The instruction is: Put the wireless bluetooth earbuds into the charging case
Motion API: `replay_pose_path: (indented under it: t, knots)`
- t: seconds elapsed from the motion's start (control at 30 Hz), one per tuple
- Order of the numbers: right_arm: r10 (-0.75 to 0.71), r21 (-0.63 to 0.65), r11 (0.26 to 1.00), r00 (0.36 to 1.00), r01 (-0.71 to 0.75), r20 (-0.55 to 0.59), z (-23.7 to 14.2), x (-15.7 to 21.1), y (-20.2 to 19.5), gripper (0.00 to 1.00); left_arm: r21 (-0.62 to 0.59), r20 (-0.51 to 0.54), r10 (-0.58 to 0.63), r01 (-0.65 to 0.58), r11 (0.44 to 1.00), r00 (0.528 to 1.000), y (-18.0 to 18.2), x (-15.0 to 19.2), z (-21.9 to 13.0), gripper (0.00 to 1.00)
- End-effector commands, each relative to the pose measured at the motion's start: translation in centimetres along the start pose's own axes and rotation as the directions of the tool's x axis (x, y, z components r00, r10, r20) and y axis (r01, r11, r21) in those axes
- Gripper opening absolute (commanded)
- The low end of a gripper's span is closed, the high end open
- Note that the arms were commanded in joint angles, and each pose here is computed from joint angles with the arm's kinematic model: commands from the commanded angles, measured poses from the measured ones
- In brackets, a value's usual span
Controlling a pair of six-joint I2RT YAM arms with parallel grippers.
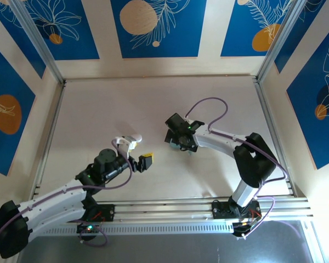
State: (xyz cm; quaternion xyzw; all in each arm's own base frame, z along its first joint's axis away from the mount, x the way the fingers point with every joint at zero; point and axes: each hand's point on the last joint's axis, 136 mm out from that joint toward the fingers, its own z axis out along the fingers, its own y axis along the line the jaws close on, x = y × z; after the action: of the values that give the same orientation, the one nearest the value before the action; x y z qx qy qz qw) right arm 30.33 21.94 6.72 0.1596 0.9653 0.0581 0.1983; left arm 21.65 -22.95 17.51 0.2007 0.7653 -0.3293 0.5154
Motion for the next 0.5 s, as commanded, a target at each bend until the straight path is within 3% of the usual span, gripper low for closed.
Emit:
replay_pose_path:
  t: [0.0, 0.47]
  knots:
    - [0.019, 0.045, 0.999, 1.0, -0.019, -0.007, -0.1, 0.2, -0.3, 0.99, -0.022, -0.001, 0.019, -0.019, 1.0, 1.0, 0.4, 0.4, -0.3, 1.0]
    - [-0.024, 0.069, 0.997, 0.998, 0.027, -0.053, 2.1, 0.4, 1.6, 0.9, -0.027, 0.019, 0.025, -0.024, 0.999, 1.0, 0.4, -0.1, -1.0, 1.0]
